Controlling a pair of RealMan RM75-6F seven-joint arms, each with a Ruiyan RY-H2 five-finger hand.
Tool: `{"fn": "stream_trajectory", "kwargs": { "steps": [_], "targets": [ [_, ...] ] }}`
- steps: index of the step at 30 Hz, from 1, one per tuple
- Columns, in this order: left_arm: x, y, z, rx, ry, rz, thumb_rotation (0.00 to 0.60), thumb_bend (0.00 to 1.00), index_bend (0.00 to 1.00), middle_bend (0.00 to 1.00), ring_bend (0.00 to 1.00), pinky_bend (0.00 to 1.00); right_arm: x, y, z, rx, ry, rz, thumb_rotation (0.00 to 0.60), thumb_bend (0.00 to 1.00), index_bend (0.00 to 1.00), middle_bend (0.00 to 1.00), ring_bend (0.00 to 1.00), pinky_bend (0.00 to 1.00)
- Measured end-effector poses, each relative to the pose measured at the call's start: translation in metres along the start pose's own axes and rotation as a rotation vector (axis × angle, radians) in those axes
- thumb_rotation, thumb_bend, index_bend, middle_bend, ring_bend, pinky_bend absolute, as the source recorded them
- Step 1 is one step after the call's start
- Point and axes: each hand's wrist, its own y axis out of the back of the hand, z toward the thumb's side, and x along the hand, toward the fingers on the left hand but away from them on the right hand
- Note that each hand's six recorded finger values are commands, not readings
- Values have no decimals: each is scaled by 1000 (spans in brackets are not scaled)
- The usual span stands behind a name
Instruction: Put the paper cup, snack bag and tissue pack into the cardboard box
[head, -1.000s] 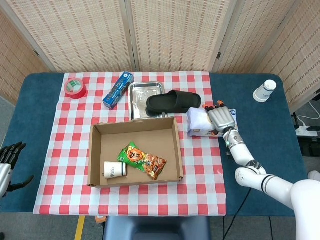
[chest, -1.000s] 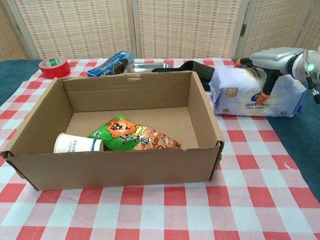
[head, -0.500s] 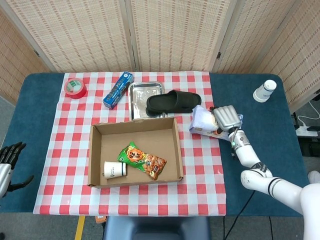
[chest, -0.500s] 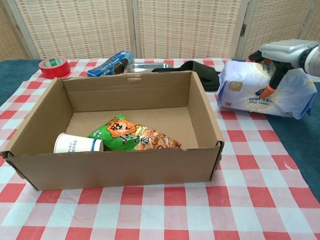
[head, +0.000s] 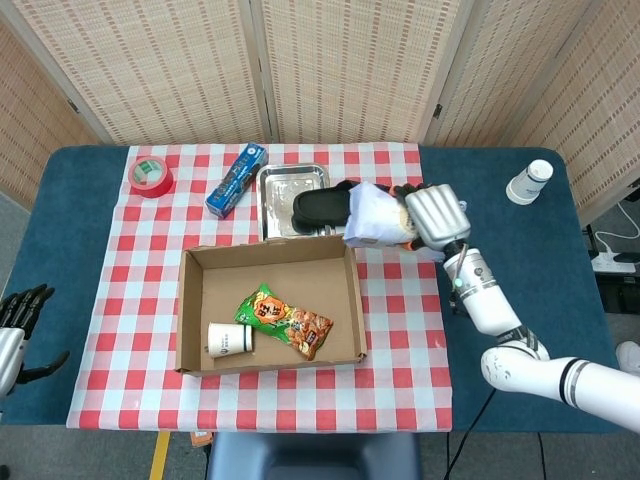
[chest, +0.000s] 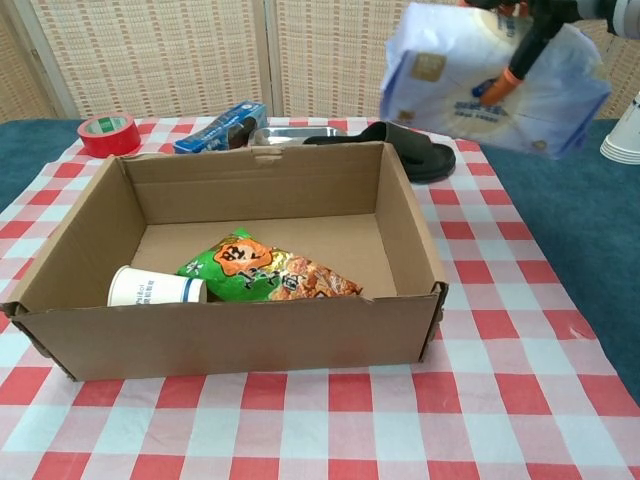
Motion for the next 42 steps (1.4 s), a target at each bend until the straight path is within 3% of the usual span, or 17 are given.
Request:
{"fn": "stream_trajectory", "kwargs": {
  "steps": [7,12,17,21,24,25,26,27,29,31,42],
  "targets": [
    [0,-1,1,1,-3,-4,600,222,0,0,0,0,28,29,98,-203,219,15,600,0,895,556,608,801],
    [-1,1,1,-6,-4,3,600,222,0,0,0,0,42,34,152,-256,355,55,600,0,895,556,605,799],
    [-3,4,-1,-15,-4,13,600,222,0,0,0,0,48,20,178,-260,421,66,600,0,890,556,596,794],
    [-4,7,-2,-23,-5,21,600,222,0,0,0,0,42,5,181,-242,421,68,600,0,867,556,577,783],
    [-4,8,-3,-27,-4,22,600,221,0,0,0,0,37,-4,180,-235,413,74,600,0,754,547,476,688],
    [-4,8,-4,-28,-3,21,600,220,0,0,0,0,36,-6,180,-233,412,80,600,0,670,493,351,570],
    [-4,8,-4,-29,-3,20,600,220,0,0,0,0,36,-9,180,-232,412,89,600,0,553,373,199,367],
    [-4,8,-4,-30,-4,19,600,221,0,0,0,0,36,-13,180,-232,414,107,600,0,380,190,56,149],
    [-3,9,-4,-31,-4,20,600,222,0,0,0,0,36,-17,181,-229,422,135,600,0,107,15,0,0],
    [-3,9,-4,-33,-3,22,600,222,0,0,0,0,34,-20,182,-229,429,150,600,0,2,0,0,0],
    [-3,10,-7,-39,0,23,600,221,0,0,0,0,27,-22,184,-256,435,121,600,0,0,0,0,0]
  ]
}}
